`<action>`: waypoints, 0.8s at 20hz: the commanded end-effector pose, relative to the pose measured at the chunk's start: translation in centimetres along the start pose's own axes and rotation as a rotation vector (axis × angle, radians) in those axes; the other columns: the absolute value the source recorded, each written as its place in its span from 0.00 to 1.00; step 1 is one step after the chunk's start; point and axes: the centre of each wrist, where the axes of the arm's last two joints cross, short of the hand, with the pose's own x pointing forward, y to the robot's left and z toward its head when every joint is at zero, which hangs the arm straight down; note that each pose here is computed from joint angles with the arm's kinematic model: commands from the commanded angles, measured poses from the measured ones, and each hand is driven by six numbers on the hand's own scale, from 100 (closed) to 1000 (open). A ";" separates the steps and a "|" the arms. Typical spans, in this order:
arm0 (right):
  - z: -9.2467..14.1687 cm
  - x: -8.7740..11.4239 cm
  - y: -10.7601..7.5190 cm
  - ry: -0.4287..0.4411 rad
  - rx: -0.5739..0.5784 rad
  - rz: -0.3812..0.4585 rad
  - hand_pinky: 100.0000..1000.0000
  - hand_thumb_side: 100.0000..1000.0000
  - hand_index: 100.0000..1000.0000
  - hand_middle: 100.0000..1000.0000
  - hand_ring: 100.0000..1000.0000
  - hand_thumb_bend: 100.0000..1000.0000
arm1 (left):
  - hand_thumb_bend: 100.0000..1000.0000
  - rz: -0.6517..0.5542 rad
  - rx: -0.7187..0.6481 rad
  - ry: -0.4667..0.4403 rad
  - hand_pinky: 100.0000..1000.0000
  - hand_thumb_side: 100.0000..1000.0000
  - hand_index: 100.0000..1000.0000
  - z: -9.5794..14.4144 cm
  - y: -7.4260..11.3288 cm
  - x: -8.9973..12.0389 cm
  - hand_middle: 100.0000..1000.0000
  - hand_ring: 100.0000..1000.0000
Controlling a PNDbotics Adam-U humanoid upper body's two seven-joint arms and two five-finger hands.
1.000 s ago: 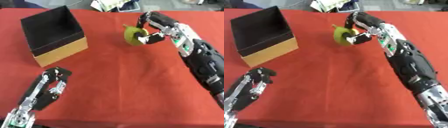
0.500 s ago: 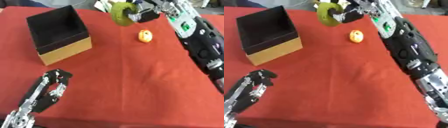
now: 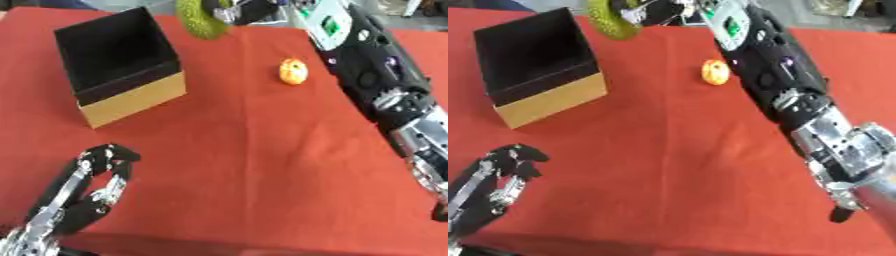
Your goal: Pick up objects on the table and place them in the box.
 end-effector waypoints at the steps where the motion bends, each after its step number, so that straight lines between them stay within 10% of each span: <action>1: -0.8 0.2 -1.0 -0.019 0.004 0.030 0.62 0.12 0.31 0.43 0.52 0.00 | 0.00 -0.004 -0.014 -0.031 0.59 0.72 0.69 -0.5 0.2 0.6 0.61 0.73; 12: -1.4 0.3 -0.3 -0.019 0.017 0.041 0.62 0.12 0.34 0.44 0.52 0.00 | 0.00 -0.003 -0.079 -0.078 0.59 0.73 0.69 -2.0 -0.5 1.3 0.61 0.73; 14: -1.6 0.5 -0.7 -0.006 -0.053 0.050 0.64 0.13 0.80 0.57 0.58 0.00 | 0.00 -0.001 -0.091 -0.087 0.59 0.73 0.69 -2.2 -0.6 1.4 0.61 0.73; 16: -1.9 0.7 -0.8 0.018 -0.080 0.086 0.68 0.12 0.96 0.69 0.64 0.00 | 0.00 0.000 -0.100 -0.093 0.59 0.73 0.69 -2.3 -0.7 1.5 0.61 0.73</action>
